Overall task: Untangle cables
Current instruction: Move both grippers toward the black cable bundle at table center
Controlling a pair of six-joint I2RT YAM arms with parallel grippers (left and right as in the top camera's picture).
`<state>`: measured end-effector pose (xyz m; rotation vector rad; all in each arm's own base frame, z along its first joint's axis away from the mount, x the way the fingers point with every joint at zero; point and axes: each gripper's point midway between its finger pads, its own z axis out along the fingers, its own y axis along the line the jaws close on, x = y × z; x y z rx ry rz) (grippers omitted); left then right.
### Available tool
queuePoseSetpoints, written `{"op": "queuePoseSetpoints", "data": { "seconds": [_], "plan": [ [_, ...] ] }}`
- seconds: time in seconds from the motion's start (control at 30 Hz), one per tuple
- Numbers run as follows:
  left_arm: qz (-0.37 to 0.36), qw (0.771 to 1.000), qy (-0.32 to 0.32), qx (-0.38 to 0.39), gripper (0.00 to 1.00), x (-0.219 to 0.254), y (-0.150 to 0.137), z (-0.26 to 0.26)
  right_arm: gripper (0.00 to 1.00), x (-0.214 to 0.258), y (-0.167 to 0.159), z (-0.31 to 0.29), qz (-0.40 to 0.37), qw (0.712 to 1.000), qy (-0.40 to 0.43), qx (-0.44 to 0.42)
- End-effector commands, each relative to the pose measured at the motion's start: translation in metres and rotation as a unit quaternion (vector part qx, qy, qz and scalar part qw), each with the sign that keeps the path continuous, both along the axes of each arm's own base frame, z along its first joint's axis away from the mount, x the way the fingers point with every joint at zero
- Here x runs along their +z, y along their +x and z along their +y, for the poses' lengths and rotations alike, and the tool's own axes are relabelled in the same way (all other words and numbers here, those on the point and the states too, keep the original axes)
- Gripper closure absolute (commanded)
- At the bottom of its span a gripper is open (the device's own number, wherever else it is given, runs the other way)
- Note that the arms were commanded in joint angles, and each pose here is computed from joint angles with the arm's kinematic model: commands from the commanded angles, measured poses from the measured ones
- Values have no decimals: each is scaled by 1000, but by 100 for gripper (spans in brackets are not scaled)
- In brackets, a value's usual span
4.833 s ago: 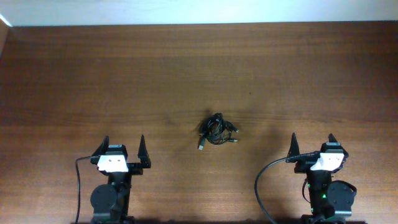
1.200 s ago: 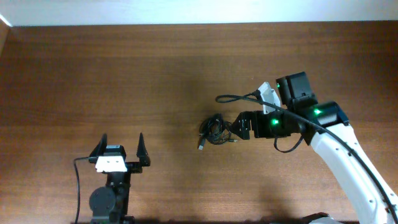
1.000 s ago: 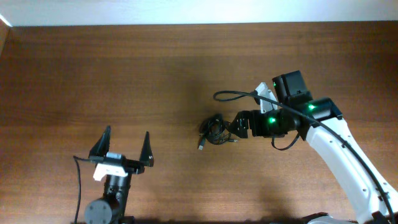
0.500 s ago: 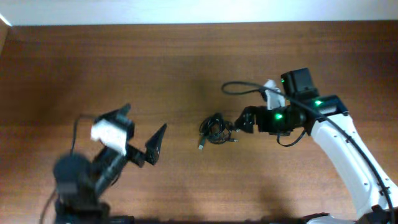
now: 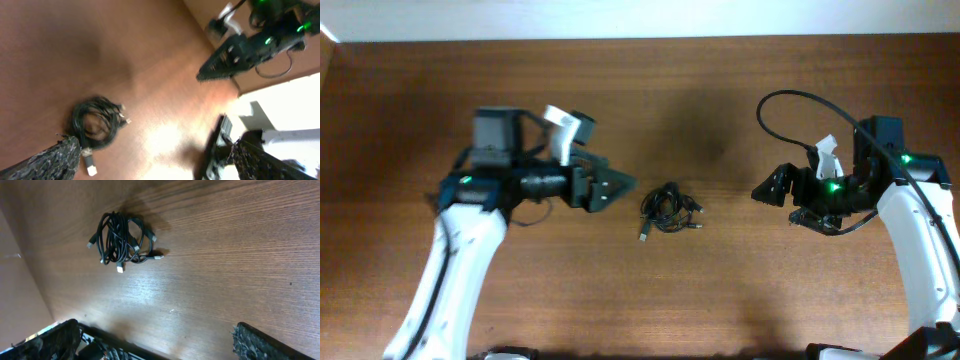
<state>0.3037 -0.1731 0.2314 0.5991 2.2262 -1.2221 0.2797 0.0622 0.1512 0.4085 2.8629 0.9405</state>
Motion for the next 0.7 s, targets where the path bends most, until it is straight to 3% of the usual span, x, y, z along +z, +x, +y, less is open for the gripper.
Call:
{"op": "queuePoseSetpoints", "data": {
  "seconds": [0.0,0.1,0.33,0.47,0.67],
  "plan": [
    [23,997,67,-17,1,-39,4,-19,2,8,5,1,-17,1000,5,7],
    [31,987,155,-9,1,-74,6,-27,2,8,5,1,-17,1000,5,7],
    [-2,957,288,-27,1,-115,-3,-46,2,9,8,0,-25,1000,4,7],
    [-4,947,317,-56,1,-140,-10,-66,2,9,8,0,-26,1000,3,8],
    [-25,950,307,-60,2,-150,2,-83,2,8,8,1,-25,1000,4,8]
  ]
}}
